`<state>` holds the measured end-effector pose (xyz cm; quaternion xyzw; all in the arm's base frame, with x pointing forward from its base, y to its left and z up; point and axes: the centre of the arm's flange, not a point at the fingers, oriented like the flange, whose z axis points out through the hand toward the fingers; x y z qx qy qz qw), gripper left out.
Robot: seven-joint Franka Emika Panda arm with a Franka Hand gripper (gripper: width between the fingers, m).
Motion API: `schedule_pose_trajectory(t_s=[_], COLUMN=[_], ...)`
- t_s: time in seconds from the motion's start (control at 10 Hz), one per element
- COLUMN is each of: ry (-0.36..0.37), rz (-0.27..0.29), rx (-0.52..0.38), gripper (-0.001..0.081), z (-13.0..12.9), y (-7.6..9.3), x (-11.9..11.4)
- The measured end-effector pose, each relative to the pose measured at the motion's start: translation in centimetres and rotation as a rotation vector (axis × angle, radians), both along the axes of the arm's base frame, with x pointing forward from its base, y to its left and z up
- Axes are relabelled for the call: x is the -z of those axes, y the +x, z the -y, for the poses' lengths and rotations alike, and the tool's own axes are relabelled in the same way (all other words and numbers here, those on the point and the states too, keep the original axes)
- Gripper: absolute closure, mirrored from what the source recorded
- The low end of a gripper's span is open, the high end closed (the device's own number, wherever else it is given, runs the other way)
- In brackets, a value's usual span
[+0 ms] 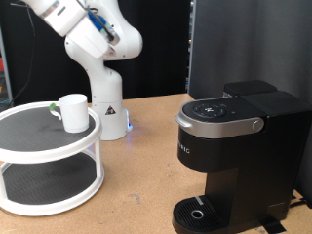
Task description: Make a cup of coffee with the keurig machine
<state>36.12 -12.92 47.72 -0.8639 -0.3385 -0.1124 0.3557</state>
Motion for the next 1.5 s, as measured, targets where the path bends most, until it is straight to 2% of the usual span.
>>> schedule_pose_trajectory(t_s=[0.2, 0.3, 0.6, 0.8, 1.1, 1.2, 1.5], ry=[-0.013, -0.012, 0.07, 0.122, 0.217, 0.213, 0.221], rz=[-0.011, -0.013, 0.008, 0.024, 0.099, 0.09, 0.139], rx=[-0.068, -0.059, 0.03, 0.05, 0.019, 0.025, 0.117], gripper=[0.0799, 0.0799, 0.0799, 0.0799, 0.0799, 0.0799, 0.0799], z=[1.3, 1.3, 2.3, 4.3, 6.8, 6.7, 7.7], y=[-2.1, -2.0, -2.2, -3.8, -7.1, -7.0, -6.7], x=[-0.1, -0.1, -0.1, -0.1, -0.8, -0.7, 0.3])
